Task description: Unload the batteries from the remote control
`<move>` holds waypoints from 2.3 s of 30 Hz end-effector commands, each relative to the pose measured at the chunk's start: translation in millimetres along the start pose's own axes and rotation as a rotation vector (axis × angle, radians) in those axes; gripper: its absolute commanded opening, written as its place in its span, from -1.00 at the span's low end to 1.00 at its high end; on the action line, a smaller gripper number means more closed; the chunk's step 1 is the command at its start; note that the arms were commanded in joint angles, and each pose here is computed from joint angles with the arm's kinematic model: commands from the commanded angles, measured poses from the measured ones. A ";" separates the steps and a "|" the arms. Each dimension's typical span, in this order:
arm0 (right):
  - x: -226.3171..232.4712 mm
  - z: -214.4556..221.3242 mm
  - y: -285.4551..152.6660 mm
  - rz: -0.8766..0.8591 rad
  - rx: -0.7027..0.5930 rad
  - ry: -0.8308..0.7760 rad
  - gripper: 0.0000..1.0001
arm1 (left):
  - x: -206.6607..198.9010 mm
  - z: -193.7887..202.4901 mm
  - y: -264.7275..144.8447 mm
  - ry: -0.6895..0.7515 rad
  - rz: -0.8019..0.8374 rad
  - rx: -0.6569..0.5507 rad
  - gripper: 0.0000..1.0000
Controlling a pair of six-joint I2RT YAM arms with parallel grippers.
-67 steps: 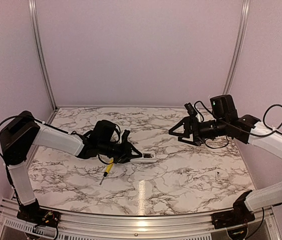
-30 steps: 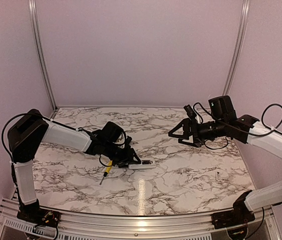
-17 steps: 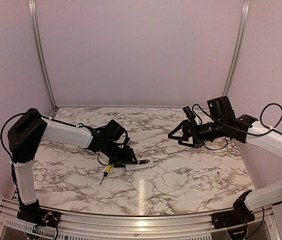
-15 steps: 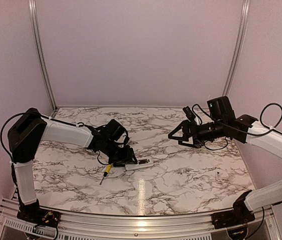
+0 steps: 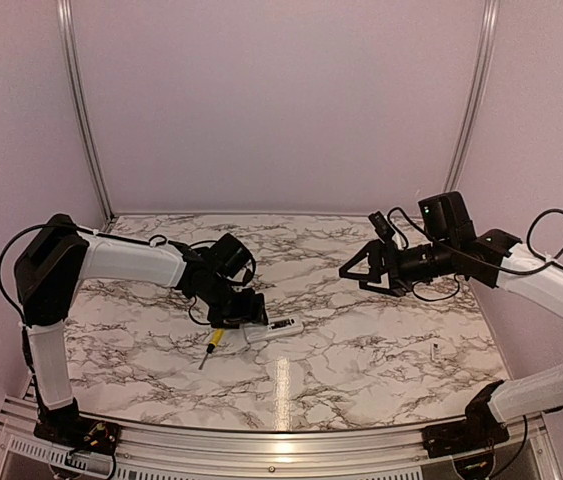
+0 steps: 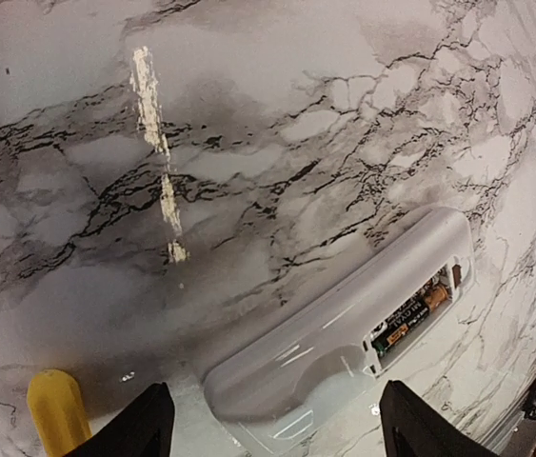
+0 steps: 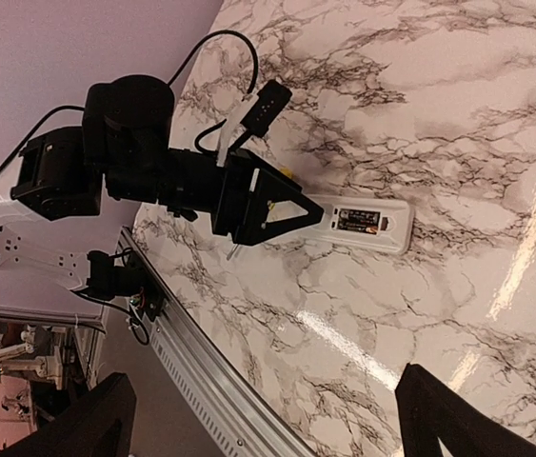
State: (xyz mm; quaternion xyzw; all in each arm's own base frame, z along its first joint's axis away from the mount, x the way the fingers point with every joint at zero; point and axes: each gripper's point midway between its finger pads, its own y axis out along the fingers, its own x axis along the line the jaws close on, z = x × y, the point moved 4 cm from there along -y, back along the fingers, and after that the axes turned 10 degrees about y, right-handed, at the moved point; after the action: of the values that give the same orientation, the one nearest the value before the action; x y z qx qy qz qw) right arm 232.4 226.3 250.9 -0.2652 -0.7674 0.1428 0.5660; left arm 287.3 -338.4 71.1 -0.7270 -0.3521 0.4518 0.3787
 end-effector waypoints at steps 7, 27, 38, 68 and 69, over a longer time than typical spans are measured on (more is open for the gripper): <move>4.4 -2.9 -6.2 -0.004 -0.024 -0.020 0.88 | -1.7 -9.4 -40.5 0.033 -0.062 -0.065 0.72; -0.8 -8.8 8.3 0.002 0.012 -0.021 0.89 | 30.4 48.9 -86.1 0.094 -0.245 -0.052 0.61; -9.4 -11.2 19.5 0.026 0.041 -0.018 0.88 | 42.3 82.0 -67.7 0.185 -0.298 0.041 0.36; -19.2 -13.1 29.0 0.065 0.067 -0.007 0.88 | 49.8 85.6 -20.6 0.293 -0.378 0.161 -0.55; -19.2 -13.4 29.1 0.065 0.066 -0.007 0.87 | 51.2 86.2 -19.5 0.295 -0.383 0.166 -0.62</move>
State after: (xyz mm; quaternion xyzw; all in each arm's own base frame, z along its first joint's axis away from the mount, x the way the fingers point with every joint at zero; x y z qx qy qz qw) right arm 249.6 237.0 214.9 -0.2678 -0.7476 0.1915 0.5768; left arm 222.6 -265.0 52.8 -0.6797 -0.3925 0.2963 0.5442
